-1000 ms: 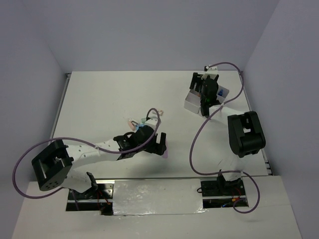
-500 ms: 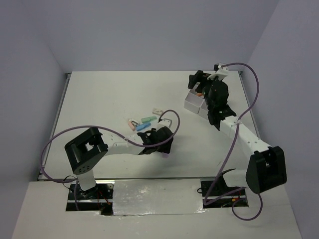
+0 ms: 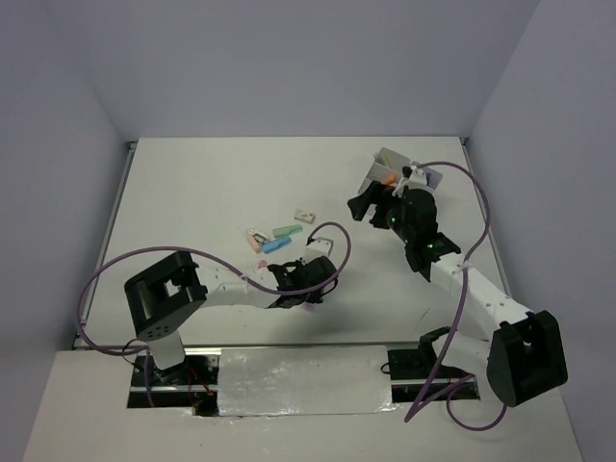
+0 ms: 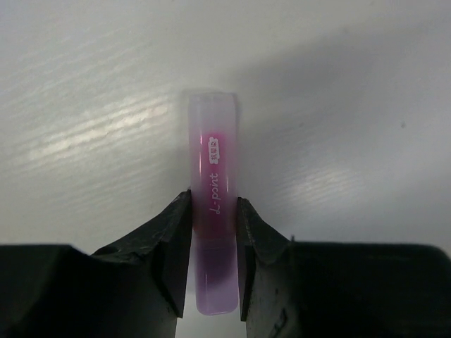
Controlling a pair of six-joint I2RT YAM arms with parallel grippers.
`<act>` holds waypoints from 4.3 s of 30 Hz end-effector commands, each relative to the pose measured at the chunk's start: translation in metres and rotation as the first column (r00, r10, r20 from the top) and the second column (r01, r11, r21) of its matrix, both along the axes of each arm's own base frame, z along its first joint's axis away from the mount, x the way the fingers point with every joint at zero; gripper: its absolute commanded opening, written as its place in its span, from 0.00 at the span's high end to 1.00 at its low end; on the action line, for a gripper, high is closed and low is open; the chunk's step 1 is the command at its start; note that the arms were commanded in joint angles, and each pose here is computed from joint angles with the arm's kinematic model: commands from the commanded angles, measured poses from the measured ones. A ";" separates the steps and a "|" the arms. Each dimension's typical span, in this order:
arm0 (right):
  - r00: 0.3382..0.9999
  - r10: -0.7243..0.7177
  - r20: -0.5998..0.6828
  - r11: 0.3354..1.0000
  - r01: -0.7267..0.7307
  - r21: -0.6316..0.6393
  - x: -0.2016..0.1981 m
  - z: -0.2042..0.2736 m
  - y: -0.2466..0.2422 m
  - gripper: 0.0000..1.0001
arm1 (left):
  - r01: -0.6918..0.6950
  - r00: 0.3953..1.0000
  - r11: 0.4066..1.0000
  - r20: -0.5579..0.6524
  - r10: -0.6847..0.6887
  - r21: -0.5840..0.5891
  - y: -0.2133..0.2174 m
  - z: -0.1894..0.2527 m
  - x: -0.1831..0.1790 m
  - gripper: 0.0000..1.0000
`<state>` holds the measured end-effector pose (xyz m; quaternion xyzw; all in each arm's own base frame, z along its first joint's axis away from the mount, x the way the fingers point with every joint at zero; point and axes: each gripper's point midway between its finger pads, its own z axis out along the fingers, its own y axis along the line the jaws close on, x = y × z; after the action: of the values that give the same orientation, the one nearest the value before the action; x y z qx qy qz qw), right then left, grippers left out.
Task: Sort the stationery into containers
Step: Pick up the stationery from the center of the board, then place the stationery in the storage box, then pick up the stationery from the center of the board.
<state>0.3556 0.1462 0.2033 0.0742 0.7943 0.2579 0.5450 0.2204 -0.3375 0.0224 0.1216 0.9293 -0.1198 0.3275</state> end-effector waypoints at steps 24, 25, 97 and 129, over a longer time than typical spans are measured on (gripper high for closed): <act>0.782 0.622 -0.038 0.673 -0.509 0.536 -0.121 -0.051 0.142 0.32 | 0.174 0.935 0.925 0.351 -0.048 -0.337 0.009 0.126 -0.004 1.00; 0.781 0.623 -0.041 0.675 -0.511 0.532 -0.123 -0.052 0.143 0.39 | 0.172 0.934 0.926 0.355 -0.045 -0.336 0.009 0.126 -0.004 1.00; 0.804 -0.439 0.402 0.878 0.479 0.001 0.138 0.078 -0.070 0.24 | -0.227 0.946 0.964 0.207 0.252 -0.136 0.135 0.101 -0.007 0.01; 0.973 0.230 0.003 0.964 -0.228 0.140 -0.090 0.014 0.055 0.15 | -0.245 0.953 0.964 -0.157 0.259 0.103 0.137 -0.030 0.000 0.94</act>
<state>0.2771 0.1852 0.2219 0.0431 0.7847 0.3325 0.5214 0.2618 -0.2053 0.0173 -0.0166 0.9450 -0.0418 0.3241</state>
